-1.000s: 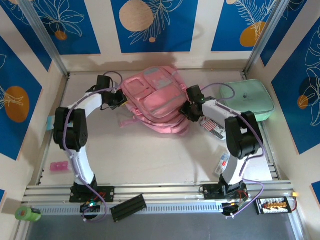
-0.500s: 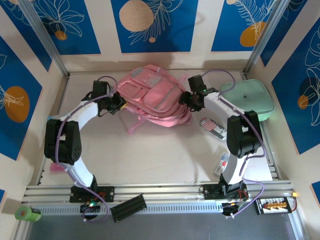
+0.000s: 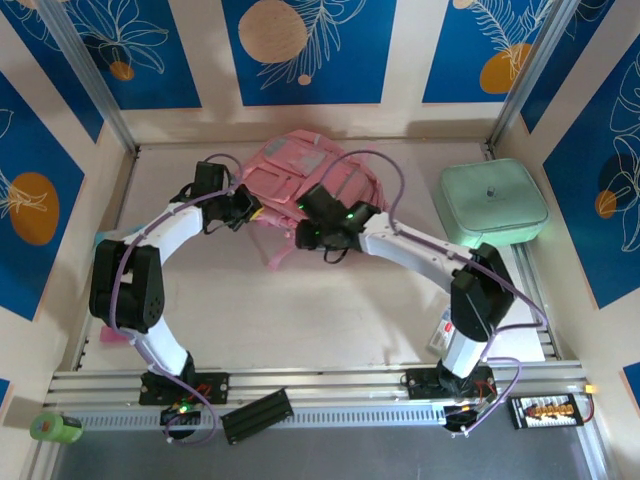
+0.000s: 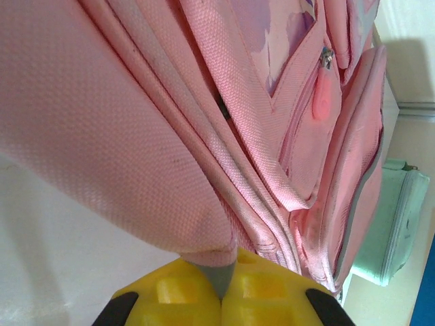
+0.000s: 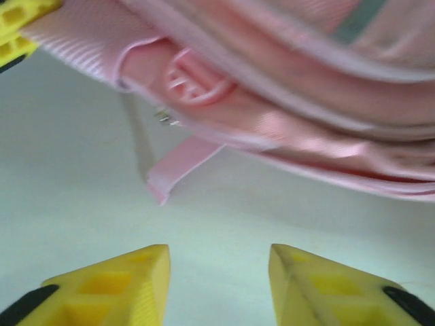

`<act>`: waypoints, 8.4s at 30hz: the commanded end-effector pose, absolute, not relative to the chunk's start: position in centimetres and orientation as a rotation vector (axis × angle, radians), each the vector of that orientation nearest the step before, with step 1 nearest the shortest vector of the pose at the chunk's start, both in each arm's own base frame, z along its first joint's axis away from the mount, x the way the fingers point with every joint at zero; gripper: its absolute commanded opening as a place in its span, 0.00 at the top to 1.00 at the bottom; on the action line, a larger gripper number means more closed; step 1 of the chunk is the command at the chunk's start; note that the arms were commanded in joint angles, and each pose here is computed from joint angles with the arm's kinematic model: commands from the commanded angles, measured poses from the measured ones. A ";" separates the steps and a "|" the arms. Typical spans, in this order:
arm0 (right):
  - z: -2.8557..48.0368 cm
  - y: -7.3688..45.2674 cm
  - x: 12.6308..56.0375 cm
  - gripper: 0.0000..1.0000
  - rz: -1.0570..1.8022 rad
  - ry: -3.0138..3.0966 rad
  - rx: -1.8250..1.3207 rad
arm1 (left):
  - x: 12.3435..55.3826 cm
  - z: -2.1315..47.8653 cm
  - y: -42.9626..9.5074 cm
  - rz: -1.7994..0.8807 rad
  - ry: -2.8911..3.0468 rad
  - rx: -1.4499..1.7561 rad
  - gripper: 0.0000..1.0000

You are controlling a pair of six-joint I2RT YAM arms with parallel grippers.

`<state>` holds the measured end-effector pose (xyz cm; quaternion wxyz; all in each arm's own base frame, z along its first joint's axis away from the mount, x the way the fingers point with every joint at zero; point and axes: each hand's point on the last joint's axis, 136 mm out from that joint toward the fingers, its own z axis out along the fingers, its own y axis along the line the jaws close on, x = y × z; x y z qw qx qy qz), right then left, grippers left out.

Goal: Pack the student bag
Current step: Zip the student bag at the top-center of the table.

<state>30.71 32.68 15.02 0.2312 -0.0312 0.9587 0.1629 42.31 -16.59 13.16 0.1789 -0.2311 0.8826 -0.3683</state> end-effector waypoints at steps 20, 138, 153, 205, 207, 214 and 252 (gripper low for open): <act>11.4 33.6 37.2 0.74 0.098 2.522 0.132 | 41.5 19.5 -19.9 -1.300 2.411 -0.406 1.00; 10.8 41.0 32.4 1.00 0.886 2.626 -0.451 | 40.4 8.1 -16.9 -1.301 2.385 -0.801 0.38; 9.7 34.0 31.0 1.00 0.504 2.775 -0.311 | 42.3 7.4 -16.7 -1.196 2.412 -0.752 0.96; 8.0 32.0 32.7 0.92 -0.047 2.760 -0.122 | 41.9 8.5 -17.1 -1.219 2.441 -0.683 0.99; 8.6 31.0 32.5 0.94 -0.077 2.748 -0.108 | 42.1 8.5 -16.9 -1.206 2.439 -0.684 0.99; 10.2 28.2 31.7 0.96 -0.167 2.725 -0.054 | 42.3 8.3 -16.5 -1.186 2.445 -0.693 1.00; 7.0 34.7 33.1 0.82 0.030 2.782 -0.221 | 42.0 9.1 -17.1 -1.243 2.446 -0.667 1.00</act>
